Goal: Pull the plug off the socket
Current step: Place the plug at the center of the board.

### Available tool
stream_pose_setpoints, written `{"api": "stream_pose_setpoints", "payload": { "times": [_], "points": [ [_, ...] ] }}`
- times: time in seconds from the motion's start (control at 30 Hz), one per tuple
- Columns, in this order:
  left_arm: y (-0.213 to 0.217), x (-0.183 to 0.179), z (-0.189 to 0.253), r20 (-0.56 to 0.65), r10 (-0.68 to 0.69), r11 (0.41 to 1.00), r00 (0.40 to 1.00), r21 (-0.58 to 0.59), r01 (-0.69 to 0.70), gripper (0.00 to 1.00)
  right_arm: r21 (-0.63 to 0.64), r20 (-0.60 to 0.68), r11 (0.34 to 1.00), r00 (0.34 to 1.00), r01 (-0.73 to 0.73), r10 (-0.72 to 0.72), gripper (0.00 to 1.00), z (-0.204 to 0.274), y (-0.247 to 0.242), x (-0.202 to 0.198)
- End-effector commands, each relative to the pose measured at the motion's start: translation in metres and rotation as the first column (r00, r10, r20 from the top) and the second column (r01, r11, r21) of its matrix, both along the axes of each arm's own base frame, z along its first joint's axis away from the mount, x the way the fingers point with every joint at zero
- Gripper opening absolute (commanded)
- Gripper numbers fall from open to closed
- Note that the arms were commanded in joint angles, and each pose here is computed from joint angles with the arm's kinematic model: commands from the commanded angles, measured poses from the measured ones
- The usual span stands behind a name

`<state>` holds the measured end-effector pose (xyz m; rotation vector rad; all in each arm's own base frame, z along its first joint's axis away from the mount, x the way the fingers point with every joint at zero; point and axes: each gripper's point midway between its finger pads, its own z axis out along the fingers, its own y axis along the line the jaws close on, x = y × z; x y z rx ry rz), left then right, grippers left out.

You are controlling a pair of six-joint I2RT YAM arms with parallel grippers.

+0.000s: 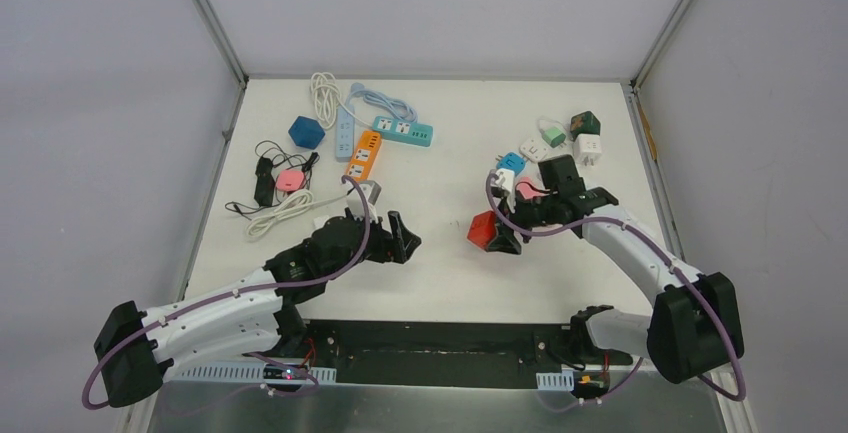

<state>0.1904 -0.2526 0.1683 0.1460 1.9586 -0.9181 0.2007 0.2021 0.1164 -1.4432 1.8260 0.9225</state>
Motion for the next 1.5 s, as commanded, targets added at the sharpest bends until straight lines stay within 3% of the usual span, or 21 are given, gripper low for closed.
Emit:
{"api": "stream_pose_setpoints", "payload": {
  "times": [0.0, 0.67, 1.0, 1.2, 1.37, 1.47],
  "points": [
    [0.009, 0.003, -0.009, 0.008, 0.030, 0.999, 1.000, 0.046, -0.030, 0.80, 0.038, 0.029, 0.999, 0.999, 0.031, -0.032, 0.00, 0.020, 0.003, 0.017],
    [0.018, 0.000, -0.016, 0.004, 0.035, 0.996, 0.999, 0.082, -0.035, 0.80, -0.077, 0.002, 0.973, 0.976, 0.216, -0.216, 0.00, 0.022, -0.015, 0.061],
    [0.023, 0.000, -0.019, 0.005, 0.043, 0.993, 0.999, 0.107, -0.043, 0.82, -0.215, 0.031, 0.910, 0.934, 0.355, -0.357, 0.00, 0.025, -0.023, 0.131],
    [0.025, -0.001, -0.022, -0.001, 0.050, 0.993, 0.999, 0.109, -0.050, 0.82, -0.279, -0.054, 0.883, 0.912, 0.377, -0.407, 0.00, 0.014, -0.014, 0.164],
    [0.026, -0.001, -0.023, -0.001, 0.056, 0.993, 0.998, 0.108, -0.056, 0.82, -0.340, -0.118, 0.856, 0.885, 0.389, -0.450, 0.04, -0.004, -0.008, 0.184],
    [0.027, 0.000, -0.023, 0.002, 0.061, 0.992, 0.998, 0.110, -0.061, 0.82, -0.373, -0.138, 0.834, 0.865, 0.406, -0.482, 0.15, -0.020, -0.007, 0.193]
  ]
}}
